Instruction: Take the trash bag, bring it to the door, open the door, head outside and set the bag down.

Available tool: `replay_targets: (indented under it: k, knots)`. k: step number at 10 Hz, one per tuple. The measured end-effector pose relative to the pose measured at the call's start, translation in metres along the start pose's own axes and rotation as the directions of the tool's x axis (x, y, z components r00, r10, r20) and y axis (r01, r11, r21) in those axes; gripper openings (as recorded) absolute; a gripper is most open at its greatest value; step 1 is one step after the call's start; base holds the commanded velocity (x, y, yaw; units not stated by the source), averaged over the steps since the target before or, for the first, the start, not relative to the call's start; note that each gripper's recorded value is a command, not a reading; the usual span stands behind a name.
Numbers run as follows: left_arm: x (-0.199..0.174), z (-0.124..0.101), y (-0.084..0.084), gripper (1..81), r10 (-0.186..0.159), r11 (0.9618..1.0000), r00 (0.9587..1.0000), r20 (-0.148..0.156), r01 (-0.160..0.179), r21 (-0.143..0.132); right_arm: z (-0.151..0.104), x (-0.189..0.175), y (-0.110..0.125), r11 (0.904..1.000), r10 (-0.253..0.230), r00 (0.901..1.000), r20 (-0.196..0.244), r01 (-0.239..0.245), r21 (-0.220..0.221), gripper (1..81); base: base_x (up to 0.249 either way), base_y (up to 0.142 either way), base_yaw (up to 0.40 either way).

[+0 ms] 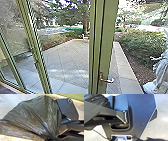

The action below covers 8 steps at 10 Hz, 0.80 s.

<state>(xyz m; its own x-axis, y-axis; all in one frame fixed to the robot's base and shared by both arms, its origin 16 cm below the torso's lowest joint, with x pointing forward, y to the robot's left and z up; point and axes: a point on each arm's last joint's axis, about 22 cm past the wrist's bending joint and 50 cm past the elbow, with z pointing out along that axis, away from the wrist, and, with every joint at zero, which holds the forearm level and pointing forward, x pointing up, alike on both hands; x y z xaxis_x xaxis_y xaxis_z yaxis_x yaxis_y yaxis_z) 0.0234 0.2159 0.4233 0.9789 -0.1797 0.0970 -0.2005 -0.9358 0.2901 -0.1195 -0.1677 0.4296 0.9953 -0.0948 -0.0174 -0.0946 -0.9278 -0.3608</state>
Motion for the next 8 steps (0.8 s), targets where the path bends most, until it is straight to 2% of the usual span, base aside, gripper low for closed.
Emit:
replay_targets:
  k: [2,4,6,8]
  knots:
    - [0.000,-0.002,0.001,1.0,-0.003,0.9999,1.0000,-0.002,0.003,-0.016,-0.004,0.001,-0.005,0.9994,0.005,1.0000,0.000,-0.005,0.035,81.1,0.000,0.000,0.000]
    - [-0.003,-0.005,0.000,1.0,-0.004,0.9997,1.0000,-0.001,0.004,-0.026,-0.012,0.002,-0.015,0.9961,0.011,0.9999,-0.001,-0.011,0.088,81.1,0.000,0.000,0.000]
    - [-0.004,-0.006,0.005,1.0,-0.004,0.9990,1.0000,-0.002,0.004,-0.044,-0.025,0.004,-0.027,0.9882,0.020,0.9998,-0.002,-0.019,0.152,81.1,0.000,0.000,0.000]
    - [-0.004,-0.006,0.008,1.0,-0.005,0.9988,1.0000,-0.002,0.004,-0.049,-0.045,0.007,-0.039,0.9753,0.032,0.9994,-0.010,-0.029,0.219,81.1,0.000,0.000,0.000]
